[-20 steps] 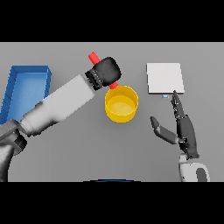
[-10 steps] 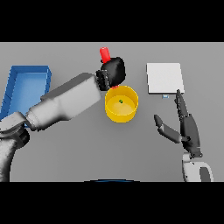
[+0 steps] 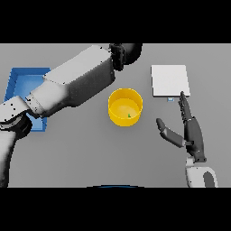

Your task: Pick up the red beaker and tilt it to pour out 1 green nut into yellow bowl. Pick up the yellow bowl and place it on the metallic measuring scale.

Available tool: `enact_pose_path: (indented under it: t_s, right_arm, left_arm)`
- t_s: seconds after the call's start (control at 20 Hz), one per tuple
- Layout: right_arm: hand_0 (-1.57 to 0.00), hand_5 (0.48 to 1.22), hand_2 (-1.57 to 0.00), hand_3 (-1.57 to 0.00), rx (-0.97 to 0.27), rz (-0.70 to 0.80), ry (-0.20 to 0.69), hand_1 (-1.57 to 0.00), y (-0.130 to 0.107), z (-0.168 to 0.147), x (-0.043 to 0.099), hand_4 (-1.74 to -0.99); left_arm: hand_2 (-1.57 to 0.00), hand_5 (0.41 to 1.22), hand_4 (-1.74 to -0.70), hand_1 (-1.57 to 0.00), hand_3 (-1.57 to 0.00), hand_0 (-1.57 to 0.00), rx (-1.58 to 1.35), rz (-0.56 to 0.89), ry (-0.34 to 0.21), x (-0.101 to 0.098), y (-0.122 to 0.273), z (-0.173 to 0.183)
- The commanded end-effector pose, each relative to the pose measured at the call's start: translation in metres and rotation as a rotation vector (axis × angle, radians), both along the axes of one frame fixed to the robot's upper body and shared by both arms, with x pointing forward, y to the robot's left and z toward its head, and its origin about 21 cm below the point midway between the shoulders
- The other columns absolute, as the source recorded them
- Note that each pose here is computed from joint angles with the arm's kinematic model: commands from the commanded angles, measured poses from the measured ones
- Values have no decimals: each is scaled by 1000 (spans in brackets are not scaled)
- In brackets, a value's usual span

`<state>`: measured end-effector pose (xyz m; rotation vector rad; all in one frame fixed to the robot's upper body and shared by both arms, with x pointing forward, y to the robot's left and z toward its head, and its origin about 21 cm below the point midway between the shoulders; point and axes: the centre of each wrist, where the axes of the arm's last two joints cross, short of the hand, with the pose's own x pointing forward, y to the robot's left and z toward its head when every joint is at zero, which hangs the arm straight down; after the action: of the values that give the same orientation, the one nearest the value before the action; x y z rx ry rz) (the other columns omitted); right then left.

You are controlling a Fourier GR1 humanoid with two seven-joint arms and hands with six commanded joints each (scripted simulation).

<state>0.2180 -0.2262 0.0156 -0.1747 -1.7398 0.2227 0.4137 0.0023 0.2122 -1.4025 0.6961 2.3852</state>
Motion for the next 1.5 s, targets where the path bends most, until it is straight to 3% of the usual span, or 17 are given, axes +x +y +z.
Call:
enact_pose_path:
  t_s: [0.0, 0.25, 0.45, 0.55, 0.65, 0.75, 0.9, 1.05, 1.15, 1.3, 1.45]
  right_arm:
    - [1, 557, 1, 1, -3, 2, 4, 1, 2, -1, 0, -1133]
    - [1, 559, 1, 1, 35, 40, 6, 1, 3, -5, 1, -1105]
    - [1, 578, 1, 1, 25, 59, -7, 1, 5, -4, 3, -1105]
    - [1, 582, 1, 1, 36, 66, -16, 1, 4, -2, 4, -1116]
    - [1, 595, 1, 1, 11, 61, -11, 1, 2, -4, 5, -1118]
    - [1, 606, 1, 1, -9, 67, -14, 1, 4, -2, 5, -1127]
    - [1, 626, 1, 1, -31, 69, 0, 1, -1, -4, 7, -1138]
    - [1, 640, 1, 1, -23, 88, -3, 1, 0, -2, 8, -1133]
    - [1, 655, 1, 1, -24, 90, 8, 1, -4, -4, 7, -1133]
    - [1, 669, 1, 1, -4, 99, -1, 1, 0, -2, 10, -1131]
    - [1, 677, 1, 1, -25, 98, -13, 1, 0, -5, 3, -1159]
  left_arm:
    - [-1571, 1221, -1727, -1571, -1571, -1571, -29, 27, -11, 5, 3, 19]
    - [-1571, 1221, -1725, -1571, -1571, -1571, -353, 225, -104, 34, 50, 102]
    - [-1571, 1221, -1735, -1571, -1509, -1571, -902, 540, 20, 55, 130, 147]
    - [-1571, 1221, -1737, -1571, -1520, -1571, -1171, 645, 127, 62, 182, 149]
    - [-1571, 1221, -1738, -1571, -1538, -1571, -1387, 726, 176, 66, 228, 136]
    - [-1571, 1221, -1739, -1571, -1550, -1571, -1553, 811, 191, 66, 265, 111]
    - [-1571, 1221, -1740, -1571, -1560, -1571, -1702, 982, 100, 63, 296, 60]
    - [-1571, 1221, -1741, -1571, -1566, -1571, -1915, 1085, 73, 54, 320, 20]
    - [-1571, 1221, -1741, -1571, -1567, -1571, -2007, 1172, 48, 44, 333, -5]
    - [-1571, 1221, -1741, -1571, -1569, -1571, -2087, 1221, 62, 22, 340, -40]
    - [-1571, 1221, -1741, -1571, -1570, -1571, -2153, 1257, 84, -7, 340, -86]
